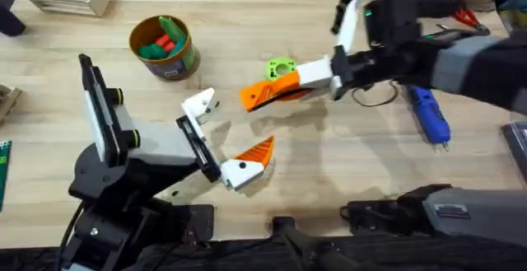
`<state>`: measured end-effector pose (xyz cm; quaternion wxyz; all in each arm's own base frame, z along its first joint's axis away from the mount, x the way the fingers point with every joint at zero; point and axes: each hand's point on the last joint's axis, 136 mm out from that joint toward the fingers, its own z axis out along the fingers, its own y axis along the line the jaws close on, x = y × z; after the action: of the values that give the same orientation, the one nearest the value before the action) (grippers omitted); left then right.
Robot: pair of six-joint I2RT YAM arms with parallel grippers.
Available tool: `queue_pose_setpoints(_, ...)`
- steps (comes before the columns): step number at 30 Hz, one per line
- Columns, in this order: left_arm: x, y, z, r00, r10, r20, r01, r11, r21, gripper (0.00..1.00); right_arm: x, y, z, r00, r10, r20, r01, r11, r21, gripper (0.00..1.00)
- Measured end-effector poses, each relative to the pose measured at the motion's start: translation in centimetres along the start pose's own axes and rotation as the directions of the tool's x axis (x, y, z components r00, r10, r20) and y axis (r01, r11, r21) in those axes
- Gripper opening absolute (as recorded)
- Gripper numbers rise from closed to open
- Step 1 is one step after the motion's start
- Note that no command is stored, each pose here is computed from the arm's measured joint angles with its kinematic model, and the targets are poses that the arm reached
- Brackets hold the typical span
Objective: Pick up the gripper from the table and insert it into the empty holder that is missing its gripper. Then pick up a screw, insert it into the mounting hole, and use the screwdriver to tighten it. Finally, clean up the table by picking up the vegetable and placing it into the bucket.
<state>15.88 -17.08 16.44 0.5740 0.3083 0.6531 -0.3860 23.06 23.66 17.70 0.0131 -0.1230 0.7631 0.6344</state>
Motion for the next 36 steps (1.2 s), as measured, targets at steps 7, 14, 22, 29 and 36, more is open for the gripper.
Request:
queue_pose_setpoints(7,0.0,0.0,0.0,1.0,0.0,0.0,0.0,1.0,0.0,0.987,-0.2,0.4,2.8,0.996,0.029,-0.09,-0.036,0.996,-0.083,0.016)
queue_pose_setpoints(14,0.0,0.0,0.0,1.0,0.0,0.0,0.0,1.0,0.0,0.987,-0.2,0.7,4.1,0.991,0.074,-0.108,-0.081,0.994,-0.069,0.016)
queue_pose_setpoints(22,0.0,0.0,0.0,1.0,0.0,0.0,0.0,1.0,0.0,0.988,-0.1,0.8,5.7,0.989,0.075,-0.126,-0.083,0.995,-0.06,0.016)
queue_pose_setpoints(29,-0.1,0.8,-0.1,1.0,-0.001,0.005,0.001,0.999,-0.044,0.987,-1.0,0.6,6.8,0.99,0.062,-0.13,-0.074,0.994,-0.087,0.015)
queue_pose_setpoints(36,0.0,0.5,0.0,1.0,-0.026,0.002,0.026,0.999,-0.027,0.987,-0.9,-0.1,8.4,0.982,0.096,-0.163,-0.112,0.989,-0.095,0.014)
